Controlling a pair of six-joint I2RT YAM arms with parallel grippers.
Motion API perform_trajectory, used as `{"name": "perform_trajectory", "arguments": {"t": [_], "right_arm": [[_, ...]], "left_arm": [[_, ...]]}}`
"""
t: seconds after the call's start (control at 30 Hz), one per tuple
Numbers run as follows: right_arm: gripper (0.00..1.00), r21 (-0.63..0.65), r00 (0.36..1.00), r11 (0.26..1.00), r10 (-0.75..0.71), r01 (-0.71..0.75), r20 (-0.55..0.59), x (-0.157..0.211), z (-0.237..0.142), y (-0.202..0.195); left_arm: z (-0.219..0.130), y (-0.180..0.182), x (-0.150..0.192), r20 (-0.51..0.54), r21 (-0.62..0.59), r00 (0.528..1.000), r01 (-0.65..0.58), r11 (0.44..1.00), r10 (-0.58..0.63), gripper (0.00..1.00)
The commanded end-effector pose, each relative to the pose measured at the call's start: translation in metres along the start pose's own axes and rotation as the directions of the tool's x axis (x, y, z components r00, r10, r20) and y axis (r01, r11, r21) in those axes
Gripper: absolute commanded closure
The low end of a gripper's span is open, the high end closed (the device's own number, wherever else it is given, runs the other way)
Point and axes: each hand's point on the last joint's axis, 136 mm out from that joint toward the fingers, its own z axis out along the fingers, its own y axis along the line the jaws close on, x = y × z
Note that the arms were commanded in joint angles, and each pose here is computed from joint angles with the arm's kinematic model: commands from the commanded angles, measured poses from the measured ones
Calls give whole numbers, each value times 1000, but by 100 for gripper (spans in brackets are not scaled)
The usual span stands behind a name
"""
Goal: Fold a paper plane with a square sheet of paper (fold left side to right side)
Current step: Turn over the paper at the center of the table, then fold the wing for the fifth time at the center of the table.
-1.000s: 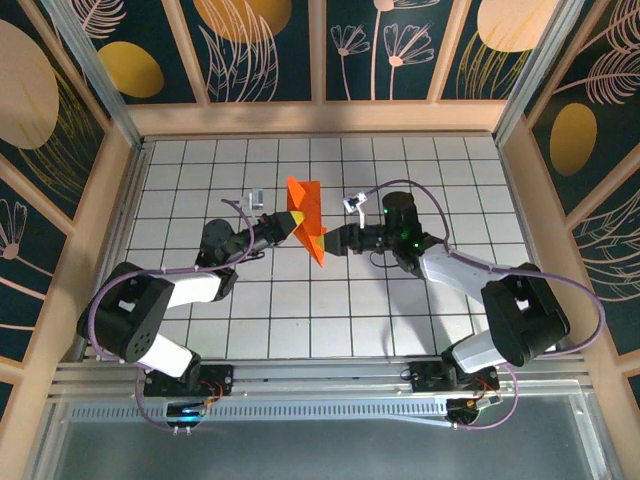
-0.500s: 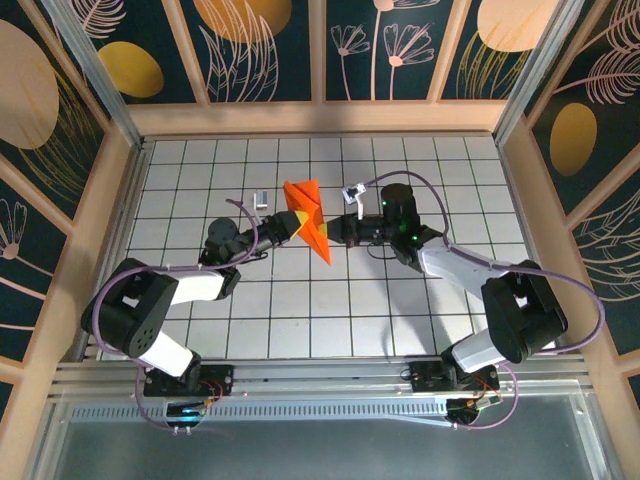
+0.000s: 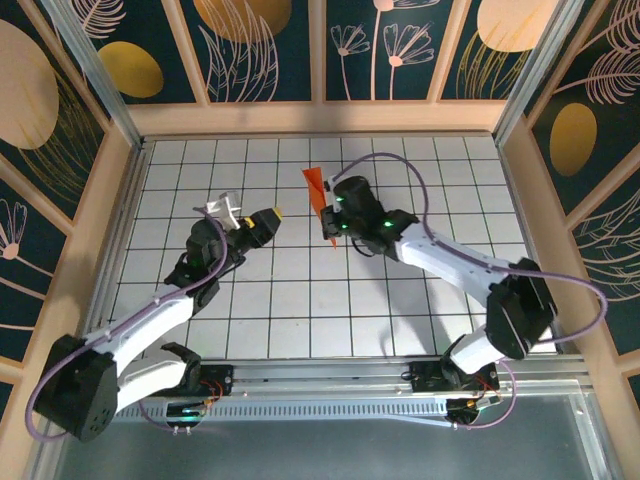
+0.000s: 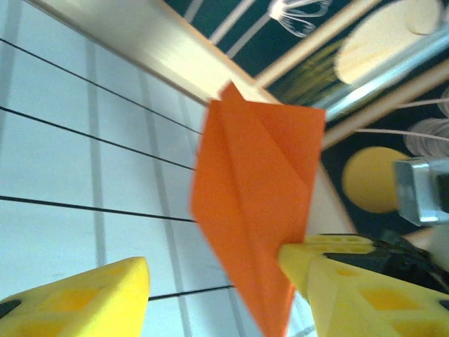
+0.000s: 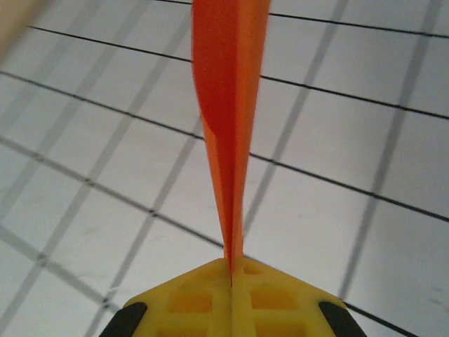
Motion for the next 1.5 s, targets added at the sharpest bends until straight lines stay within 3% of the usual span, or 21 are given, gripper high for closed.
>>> {"name": "perform_trajectory", "arguments": {"t": [0.0,0.13,0.23,0.33,0.43,0.6,0.7,0.83,0.97,1.17,1.33,1.47], "right_arm": [[100,498,967,831,-181,249,-181,39,1,-70],[100,628,906,654,-301,422,-296,54,13,-70],[100,625,873,610,-327,487,-361,72,30,-63],[89,575,870,656,-324,490,-371,86,45,-50],[73,492,891,751,-293,440,-348,92,55,-35],[46,317,958,918,-170,239,-232,73,45,-15],[35,211,986,972,-71,103,-153,57,32,-17],[30,89,994,992,96,-91,-58,41,15,-35],[24,-57,949,949,312,-309,41,31,-4,-63],[4,-298,789,778,604,-553,114,30,-27,-101],[1,-397,707,672,703,-625,77,41,-31,-119],[1,-422,682,642,728,-640,71,46,-32,-125]], "left_arm": [[-23,56,-5,37,-309,995,-71,949,87,37],[-43,75,-12,92,-414,992,-44,909,91,34],[-48,78,-10,104,-421,991,-27,907,78,34],[-47,80,-9,101,-426,992,-21,904,70,34],[-42,81,-7,84,-428,994,-22,904,64,33],[-27,75,3,24,-382,999,-32,924,45,32],[-13,70,14,-24,-332,1000,-26,943,18,32],[11,60,32,-114,-245,993,0,969,-28,32],[37,53,56,-213,-224,973,36,974,-85,31],[79,31,94,-328,-141,932,111,984,-152,31],[108,30,110,-375,-140,913,118,983,-163,30],[130,33,127,-418,-138,888,143,980,-189,31]]}}
